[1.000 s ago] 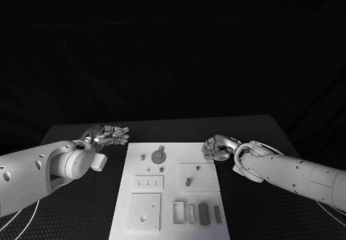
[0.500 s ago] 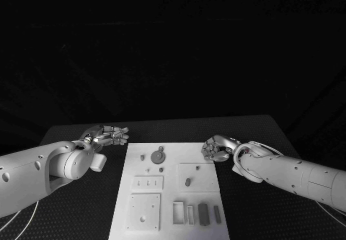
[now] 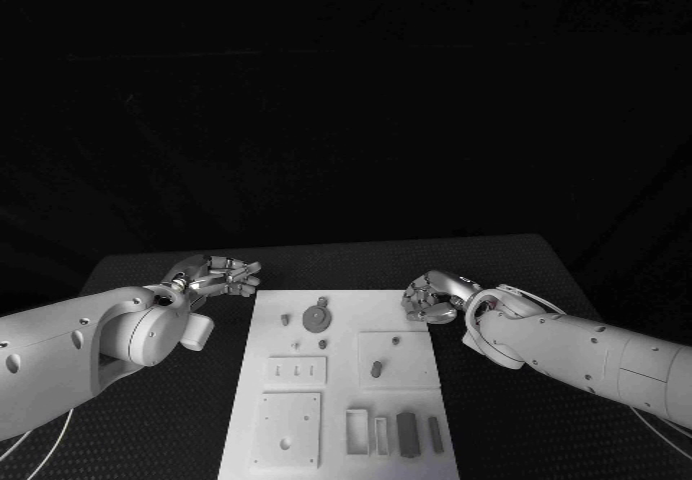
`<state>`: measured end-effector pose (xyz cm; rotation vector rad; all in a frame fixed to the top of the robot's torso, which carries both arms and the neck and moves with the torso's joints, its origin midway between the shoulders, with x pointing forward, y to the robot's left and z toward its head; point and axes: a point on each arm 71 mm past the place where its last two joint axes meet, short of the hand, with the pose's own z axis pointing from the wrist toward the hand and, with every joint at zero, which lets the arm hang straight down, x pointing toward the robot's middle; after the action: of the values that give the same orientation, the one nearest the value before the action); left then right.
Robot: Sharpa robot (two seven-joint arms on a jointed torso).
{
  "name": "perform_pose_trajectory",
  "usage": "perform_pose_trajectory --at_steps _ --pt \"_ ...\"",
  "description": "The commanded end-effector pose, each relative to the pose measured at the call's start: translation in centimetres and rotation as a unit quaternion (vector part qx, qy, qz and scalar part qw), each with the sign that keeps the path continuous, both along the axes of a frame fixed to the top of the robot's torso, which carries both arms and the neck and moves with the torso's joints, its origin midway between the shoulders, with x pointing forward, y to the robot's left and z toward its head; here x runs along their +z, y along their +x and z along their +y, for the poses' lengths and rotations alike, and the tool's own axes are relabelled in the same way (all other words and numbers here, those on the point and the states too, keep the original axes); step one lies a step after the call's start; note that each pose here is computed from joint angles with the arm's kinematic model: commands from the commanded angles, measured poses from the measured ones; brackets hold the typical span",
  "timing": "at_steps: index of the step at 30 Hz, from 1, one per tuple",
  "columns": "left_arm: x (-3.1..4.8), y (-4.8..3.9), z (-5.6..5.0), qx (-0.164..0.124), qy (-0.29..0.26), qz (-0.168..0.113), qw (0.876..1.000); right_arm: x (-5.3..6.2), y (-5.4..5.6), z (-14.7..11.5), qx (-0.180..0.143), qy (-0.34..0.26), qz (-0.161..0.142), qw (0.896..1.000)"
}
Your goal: Assemble the parts on the task board
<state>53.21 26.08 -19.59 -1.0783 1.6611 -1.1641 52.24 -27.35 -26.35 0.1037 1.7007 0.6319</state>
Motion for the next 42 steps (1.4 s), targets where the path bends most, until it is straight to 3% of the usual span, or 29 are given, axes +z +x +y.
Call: perform_pose_trajectory --at_steps 1,6,12,17,20,23,30,36,42 --pt "0.11 -0.02 -0.3 -0.013 0.037 -0.010 0.999 0.7 0.3 0.2 -0.012 -0.014 -0.008 1.000" --pt "-0.09 0.03 -0.5 -0.018 0.044 0.005 0.999 2.2 0.6 1.6 -0.012 -0.029 -0.015 0.999" --pt "-0.71 -0.66 -1.8 -0.066 0.071 0.046 0.994 3.5 0.7 4.0 -0.005 -0.045 -0.032 0.998" --pt "-0.61 -1.24 -2.7 -0.065 0.075 0.051 0.994 4.0 0.6 6.6 0.004 -0.068 -0.028 0.997" --pt "-0.45 -1.26 -2.9 -0.038 0.092 0.048 0.994 4.1 0.1 8.6 0.019 -0.070 -0.029 0.997" --pt "-0.63 -1.28 -3.2 -0.035 0.100 0.064 0.992 4.3 -0.3 10.1 0.030 -0.071 -0.032 0.997" --pt "-1.24 -2.15 -5.1 -0.076 0.111 0.113 0.984 4.8 -1.1 13.3 0.055 -0.069 -0.045 0.995" --pt "-1.33 -2.45 -6.7 -0.100 0.118 0.116 0.981 5.1 -1.8 15.5 0.084 -0.074 -0.055 0.992" --pt "-1.41 -2.68 -7.5 -0.115 0.125 0.121 0.978 5.3 -2.3 16.9 0.091 -0.067 -0.055 0.992"
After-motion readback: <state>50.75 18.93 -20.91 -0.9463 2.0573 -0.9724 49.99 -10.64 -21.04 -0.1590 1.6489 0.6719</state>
